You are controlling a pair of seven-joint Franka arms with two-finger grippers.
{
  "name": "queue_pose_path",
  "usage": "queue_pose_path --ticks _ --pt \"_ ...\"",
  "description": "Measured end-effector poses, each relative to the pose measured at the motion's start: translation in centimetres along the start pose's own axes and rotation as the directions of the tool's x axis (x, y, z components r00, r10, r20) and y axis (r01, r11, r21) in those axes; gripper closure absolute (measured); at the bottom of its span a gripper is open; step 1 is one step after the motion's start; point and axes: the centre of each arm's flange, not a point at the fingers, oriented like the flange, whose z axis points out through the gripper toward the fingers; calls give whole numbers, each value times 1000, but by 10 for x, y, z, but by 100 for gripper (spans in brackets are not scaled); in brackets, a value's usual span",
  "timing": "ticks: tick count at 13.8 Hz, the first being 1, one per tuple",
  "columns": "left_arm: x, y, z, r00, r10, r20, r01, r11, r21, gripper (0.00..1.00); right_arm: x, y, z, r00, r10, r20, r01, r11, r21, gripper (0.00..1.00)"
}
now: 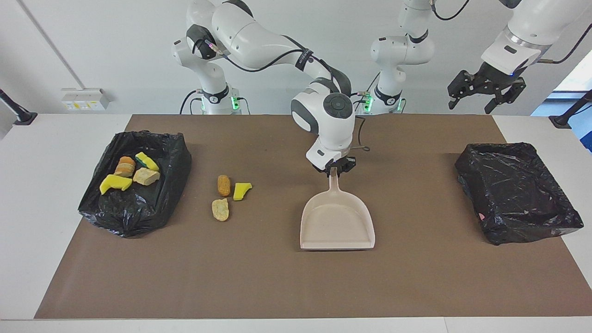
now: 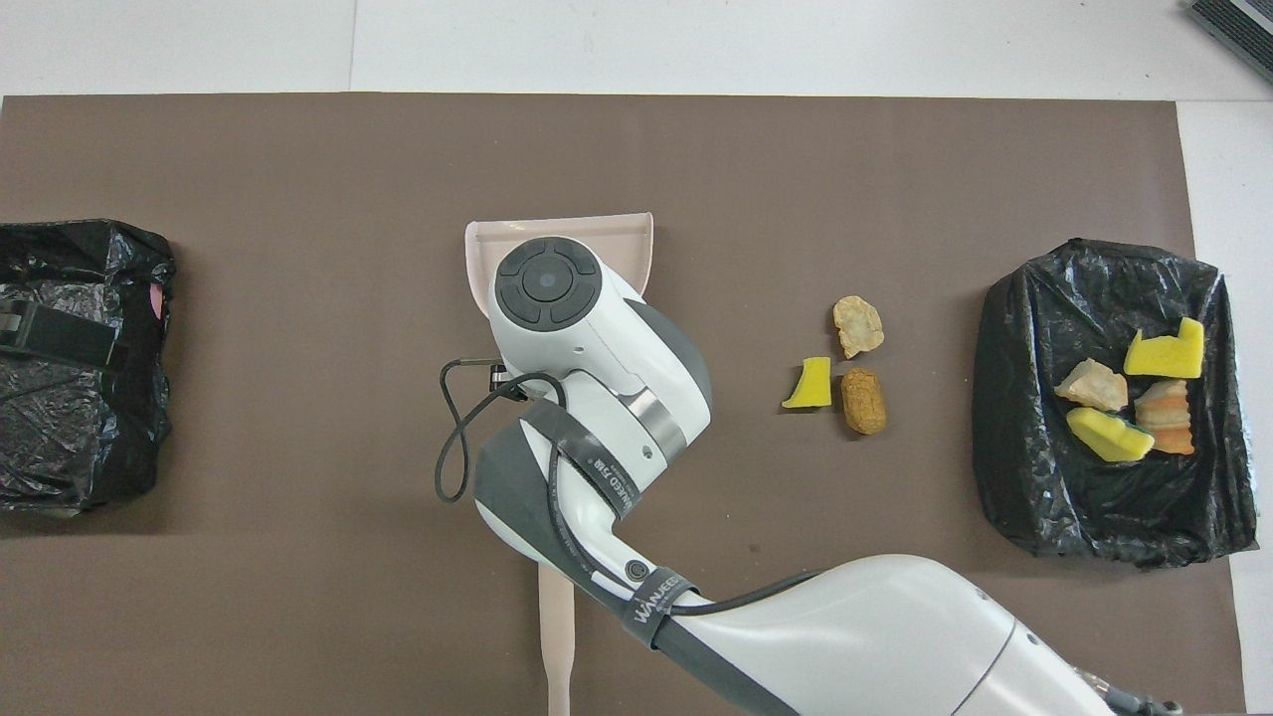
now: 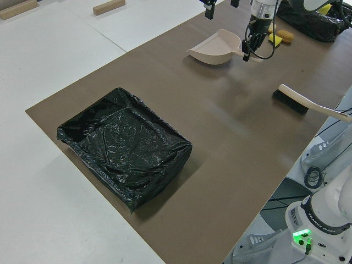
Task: Sweep and dump trash in bin
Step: 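Bring the empty dustpan back toward the other debris with the right gripper, then set the dustpan down and release it with the right gripper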
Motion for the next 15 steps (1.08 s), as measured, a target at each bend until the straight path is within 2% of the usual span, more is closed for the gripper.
queue_pose_path --ticks 8,10,14,15 --pt "-2 5 0 1000 9 9 -9 1000 -1 0 5 4 9 1000 -1 4 1 1000 -9 67" --pt "-2 5 0 1000 9 9 -9 1000 -1 0 8 7 8 999 -32 2 32 999 -9 49" --pt "-2 3 -1 1000 4 8 -4 1000 -1 0 15 12 -10 999 -47 -20 47 999 5 2" --pt "-2 2 -1 1000 5 8 -5 1000 -1 0 14 13 -20 998 -48 -27 48 999 7 0"
